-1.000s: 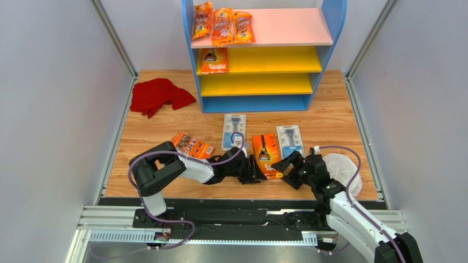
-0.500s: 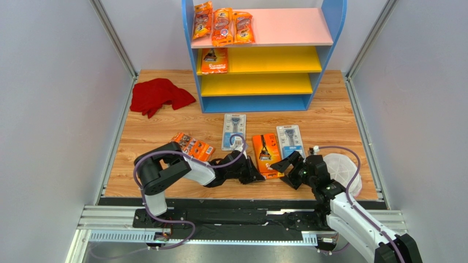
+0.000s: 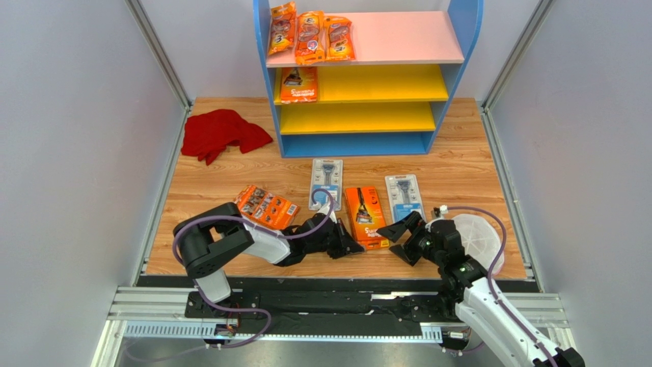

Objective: Place and organize the shaving razors onto the shelf

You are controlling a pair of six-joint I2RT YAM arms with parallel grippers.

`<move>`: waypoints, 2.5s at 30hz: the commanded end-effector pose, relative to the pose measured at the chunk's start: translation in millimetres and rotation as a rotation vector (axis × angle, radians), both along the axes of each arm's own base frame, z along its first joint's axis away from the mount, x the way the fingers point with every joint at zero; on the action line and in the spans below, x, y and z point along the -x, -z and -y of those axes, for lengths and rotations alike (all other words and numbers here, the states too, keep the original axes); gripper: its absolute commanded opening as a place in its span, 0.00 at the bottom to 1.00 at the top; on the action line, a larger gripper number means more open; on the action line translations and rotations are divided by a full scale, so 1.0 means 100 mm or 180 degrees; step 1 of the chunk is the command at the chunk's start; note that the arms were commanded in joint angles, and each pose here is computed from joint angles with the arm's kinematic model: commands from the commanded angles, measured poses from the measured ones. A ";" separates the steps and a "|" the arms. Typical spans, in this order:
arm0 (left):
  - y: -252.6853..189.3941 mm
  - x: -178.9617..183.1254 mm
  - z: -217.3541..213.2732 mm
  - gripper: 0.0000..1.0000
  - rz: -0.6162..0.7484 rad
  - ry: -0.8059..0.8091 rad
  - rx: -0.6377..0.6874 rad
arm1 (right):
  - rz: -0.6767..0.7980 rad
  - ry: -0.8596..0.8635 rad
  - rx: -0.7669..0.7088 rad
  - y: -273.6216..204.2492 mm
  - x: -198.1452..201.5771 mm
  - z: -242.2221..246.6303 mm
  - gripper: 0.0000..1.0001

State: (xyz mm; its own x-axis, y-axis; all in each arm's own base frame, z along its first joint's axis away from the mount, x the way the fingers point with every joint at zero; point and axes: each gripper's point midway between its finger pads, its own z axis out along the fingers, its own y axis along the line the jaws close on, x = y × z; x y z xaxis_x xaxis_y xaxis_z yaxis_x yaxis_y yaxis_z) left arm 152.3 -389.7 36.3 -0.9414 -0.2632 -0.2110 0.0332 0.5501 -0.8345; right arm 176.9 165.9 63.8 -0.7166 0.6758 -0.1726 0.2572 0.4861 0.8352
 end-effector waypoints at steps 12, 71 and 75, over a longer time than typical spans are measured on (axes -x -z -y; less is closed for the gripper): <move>-0.58 0.10 -0.13 0.00 0.0148 -0.0053 0.0611 | -0.0237 -0.0118 -0.0399 0.04 0.14 -0.14 0.89; -0.77 0.24 -0.11 0.99 0.0304 0.0172 0.0777 | -0.0119 0.0176 -0.0649 0.05 0.04 -0.13 0.00; -0.61 0.21 -0.32 0.99 0.0437 0.0221 -0.0033 | -0.0089 0.0156 -0.0651 0.02 0.03 -0.14 0.00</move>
State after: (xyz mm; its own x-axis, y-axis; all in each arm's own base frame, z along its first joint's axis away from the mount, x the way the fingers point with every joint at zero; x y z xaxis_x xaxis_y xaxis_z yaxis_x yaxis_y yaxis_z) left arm 125.0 -371.4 98.6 -0.9447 -0.2547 -0.2067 0.0978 0.3827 -0.9187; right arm 181.0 184.0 87.5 -0.6839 0.7296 -0.0015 0.2854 0.2694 0.9198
